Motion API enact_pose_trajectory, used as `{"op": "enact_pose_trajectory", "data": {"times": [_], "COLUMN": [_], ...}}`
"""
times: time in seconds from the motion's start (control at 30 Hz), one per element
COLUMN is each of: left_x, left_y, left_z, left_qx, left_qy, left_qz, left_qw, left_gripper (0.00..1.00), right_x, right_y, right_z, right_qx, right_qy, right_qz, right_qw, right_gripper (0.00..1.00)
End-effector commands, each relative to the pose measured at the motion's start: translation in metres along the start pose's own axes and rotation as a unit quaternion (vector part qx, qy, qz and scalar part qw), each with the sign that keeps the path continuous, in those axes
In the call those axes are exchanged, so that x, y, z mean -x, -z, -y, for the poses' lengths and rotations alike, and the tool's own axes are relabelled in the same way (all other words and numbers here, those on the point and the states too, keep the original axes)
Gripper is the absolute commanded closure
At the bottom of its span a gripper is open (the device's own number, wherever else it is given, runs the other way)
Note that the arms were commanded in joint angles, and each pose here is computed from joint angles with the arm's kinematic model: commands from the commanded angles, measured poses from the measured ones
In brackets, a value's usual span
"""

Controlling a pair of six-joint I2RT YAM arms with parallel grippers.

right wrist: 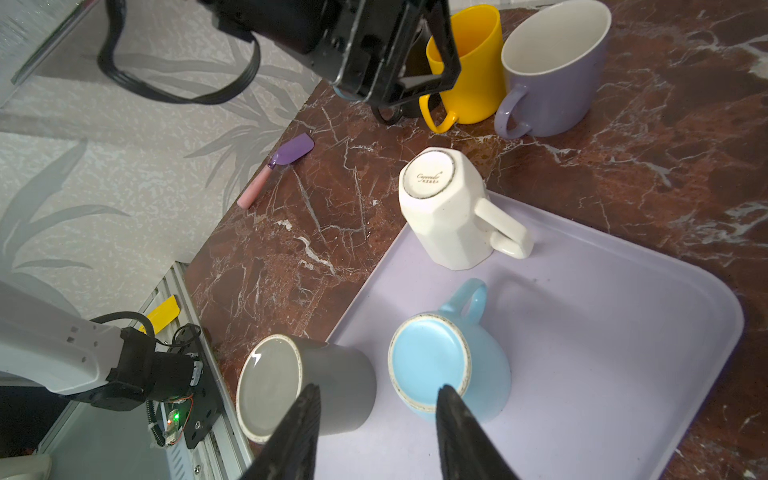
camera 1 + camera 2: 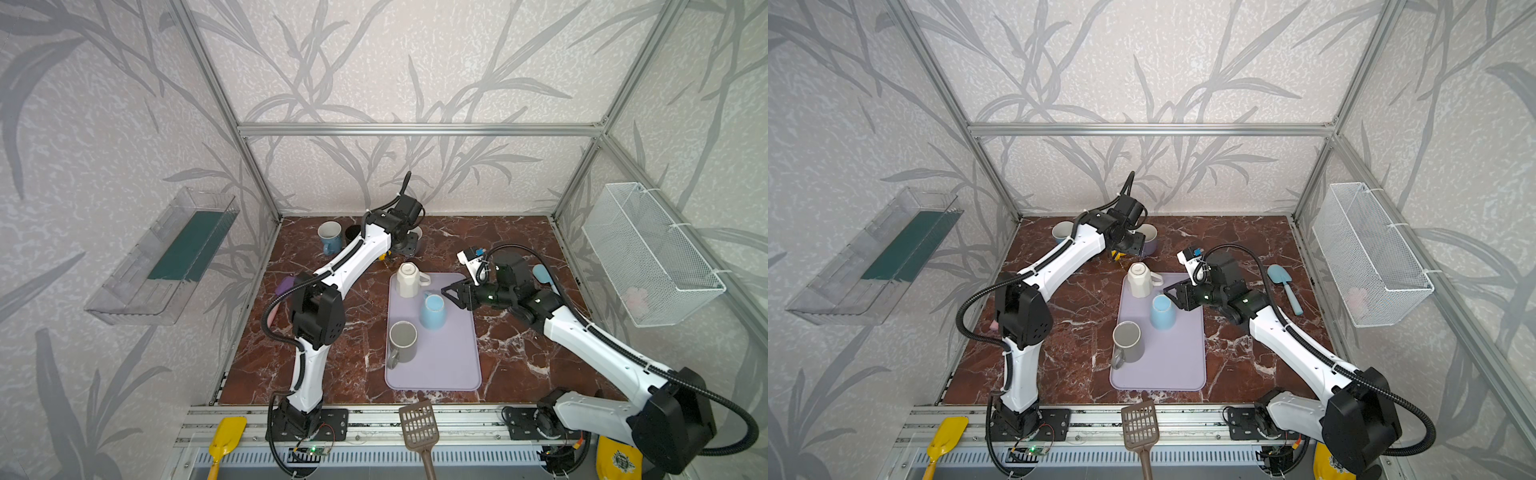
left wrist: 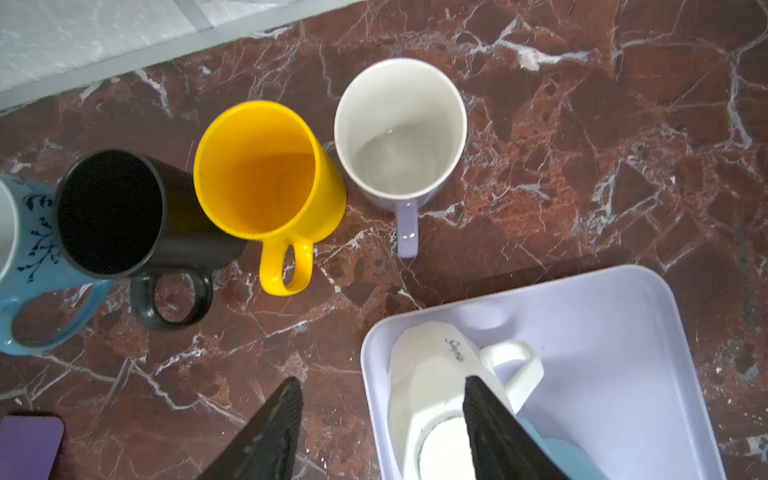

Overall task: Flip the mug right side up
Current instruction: 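Open the left gripper and move it over the upside-down grey mug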

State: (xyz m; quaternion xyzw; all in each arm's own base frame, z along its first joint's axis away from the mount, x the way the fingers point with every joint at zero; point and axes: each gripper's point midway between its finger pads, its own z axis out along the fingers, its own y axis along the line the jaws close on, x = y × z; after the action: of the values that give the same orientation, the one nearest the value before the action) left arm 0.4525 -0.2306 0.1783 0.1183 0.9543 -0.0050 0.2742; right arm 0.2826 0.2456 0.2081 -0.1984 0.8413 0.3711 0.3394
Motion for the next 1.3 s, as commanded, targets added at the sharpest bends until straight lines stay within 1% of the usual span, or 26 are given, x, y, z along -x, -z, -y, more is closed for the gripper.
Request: {"op": "enact_pose_trajectory", "data": {"times": [0.0, 0.1, 0.27, 0.47, 0.57, 0.73, 0.87, 1.0, 1.17, 1.2, 1.27], "left_x": [-0.005, -0.027, -0.057, -0.092, -0.108, -0.135, -0.165, -0.195, -0.232, -0.234, -0.234], "left_y": [0.025, 0.035, 0.054, 0.064, 0.065, 0.071, 0.083, 0.098, 0.107, 0.111, 0.121], "left_z": [-0.002, -0.009, -0.018, -0.022, -0.019, -0.012, -0.017, -0.010, -0.017, -0.017, -0.008], "left_qx": [-0.014, -0.014, -0.021, -0.038, -0.059, -0.095, -0.099, -0.140, -0.136, -0.136, -0.169], "left_qy": [-0.006, -0.008, -0.015, -0.011, -0.006, -0.002, 0.008, 0.026, 0.031, 0.039, 0.040], "left_qz": [0.018, 0.010, 0.016, 0.008, -0.003, -0.024, -0.059, -0.091, -0.134, -0.131, -0.122], "left_qw": [1.000, 1.000, 1.000, 0.999, 0.998, 0.995, 0.993, 0.986, 0.981, 0.981, 0.977], "left_gripper": [0.36, 0.37, 0.37, 0.38, 0.40, 0.41, 0.41, 0.43, 0.45, 0.45, 0.46], "right_x": [-0.007, -0.010, -0.012, -0.011, -0.010, -0.011, -0.012, -0.015, -0.014, -0.013, -0.011], "right_y": [-0.004, -0.008, -0.015, -0.022, -0.025, -0.029, -0.030, -0.032, -0.033, -0.033, -0.033], "right_z": [0.004, 0.006, 0.008, 0.010, 0.011, 0.013, 0.015, 0.022, 0.027, 0.028, 0.028], "right_qx": [0.000, 0.002, 0.009, 0.011, 0.013, 0.011, 0.002, -0.015, -0.025, -0.028, -0.029], "right_qy": [-0.004, -0.010, -0.016, -0.018, -0.019, -0.018, -0.020, -0.025, -0.033, -0.034, -0.033], "right_qz": [-0.011, -0.013, -0.015, -0.018, -0.021, -0.028, -0.034, -0.038, -0.036, -0.034, -0.033], "right_qw": [1.000, 1.000, 1.000, 1.000, 1.000, 0.999, 0.999, 0.999, 0.998, 0.998, 0.998], "right_gripper": [0.53, 0.53, 0.53, 0.53, 0.53, 0.53, 0.53, 0.53, 0.53, 0.53, 0.53]}}
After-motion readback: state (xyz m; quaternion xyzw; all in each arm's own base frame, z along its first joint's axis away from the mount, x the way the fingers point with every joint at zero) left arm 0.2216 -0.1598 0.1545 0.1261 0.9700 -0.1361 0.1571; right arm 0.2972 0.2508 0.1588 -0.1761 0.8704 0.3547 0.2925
